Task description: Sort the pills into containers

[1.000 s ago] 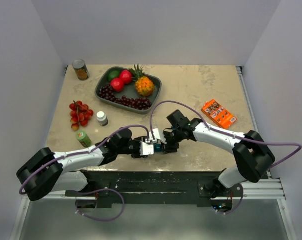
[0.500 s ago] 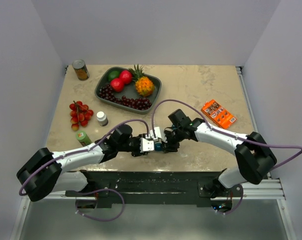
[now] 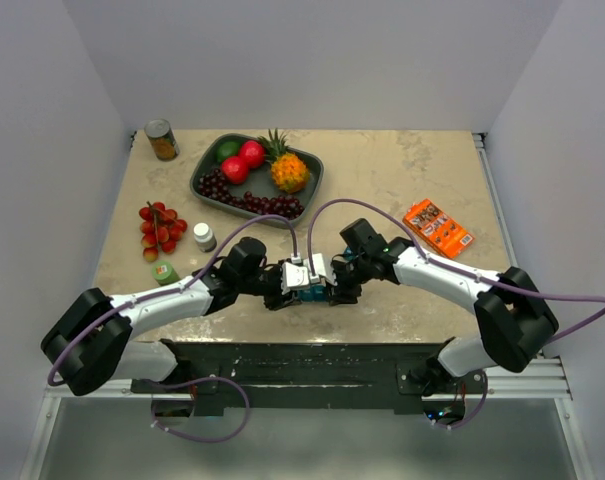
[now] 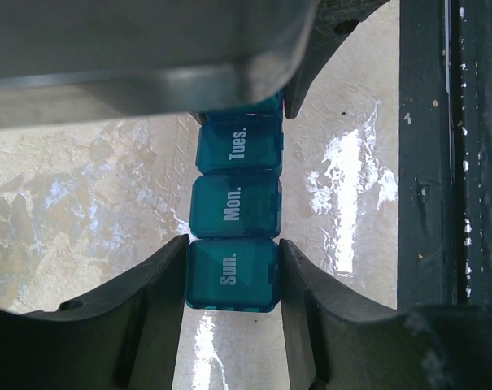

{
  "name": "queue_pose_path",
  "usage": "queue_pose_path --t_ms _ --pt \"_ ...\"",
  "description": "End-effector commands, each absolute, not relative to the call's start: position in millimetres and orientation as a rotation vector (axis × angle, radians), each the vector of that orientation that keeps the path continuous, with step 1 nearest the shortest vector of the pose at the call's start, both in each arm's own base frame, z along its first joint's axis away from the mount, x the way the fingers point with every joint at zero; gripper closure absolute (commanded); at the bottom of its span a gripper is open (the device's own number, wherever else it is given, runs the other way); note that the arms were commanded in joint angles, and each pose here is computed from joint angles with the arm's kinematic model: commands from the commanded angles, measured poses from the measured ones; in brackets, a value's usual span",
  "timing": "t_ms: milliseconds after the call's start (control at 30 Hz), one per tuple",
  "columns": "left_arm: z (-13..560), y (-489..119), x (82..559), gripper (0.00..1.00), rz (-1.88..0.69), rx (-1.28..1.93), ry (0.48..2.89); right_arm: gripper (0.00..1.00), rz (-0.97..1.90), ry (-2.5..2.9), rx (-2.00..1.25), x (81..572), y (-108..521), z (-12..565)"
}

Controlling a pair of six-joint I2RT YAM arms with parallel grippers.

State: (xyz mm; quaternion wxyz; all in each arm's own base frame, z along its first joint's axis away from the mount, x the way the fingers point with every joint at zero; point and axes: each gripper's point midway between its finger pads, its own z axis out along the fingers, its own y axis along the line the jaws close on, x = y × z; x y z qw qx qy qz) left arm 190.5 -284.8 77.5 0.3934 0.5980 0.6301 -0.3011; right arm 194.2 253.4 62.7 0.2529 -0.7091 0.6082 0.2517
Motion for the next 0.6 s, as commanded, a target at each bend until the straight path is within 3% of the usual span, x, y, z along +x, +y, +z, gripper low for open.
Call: queue_pose_path --t_ms 0,133,267,567 --pt "102.5 -301.0 193.1 0.74 -0.841 1.465 1.577 0.77 0.596 1.571 -1.921 207.0 261.6 72.7" --pt "101.5 -300.0 194.0 0.66 -0.83 1.47 1.576 0.77 0.605 1.574 -1.926 205.6 262.0 70.9" --pt "101.6 -299.9 194.7 0.52 -0.822 1.468 1.578 0.77 0.618 1.575 -1.925 204.7 262.7 71.1" --pt "102.0 -298.7 195.1 0.36 -0.813 1.469 1.577 0.77 0.641 1.577 -1.928 202.6 264.3 71.2"
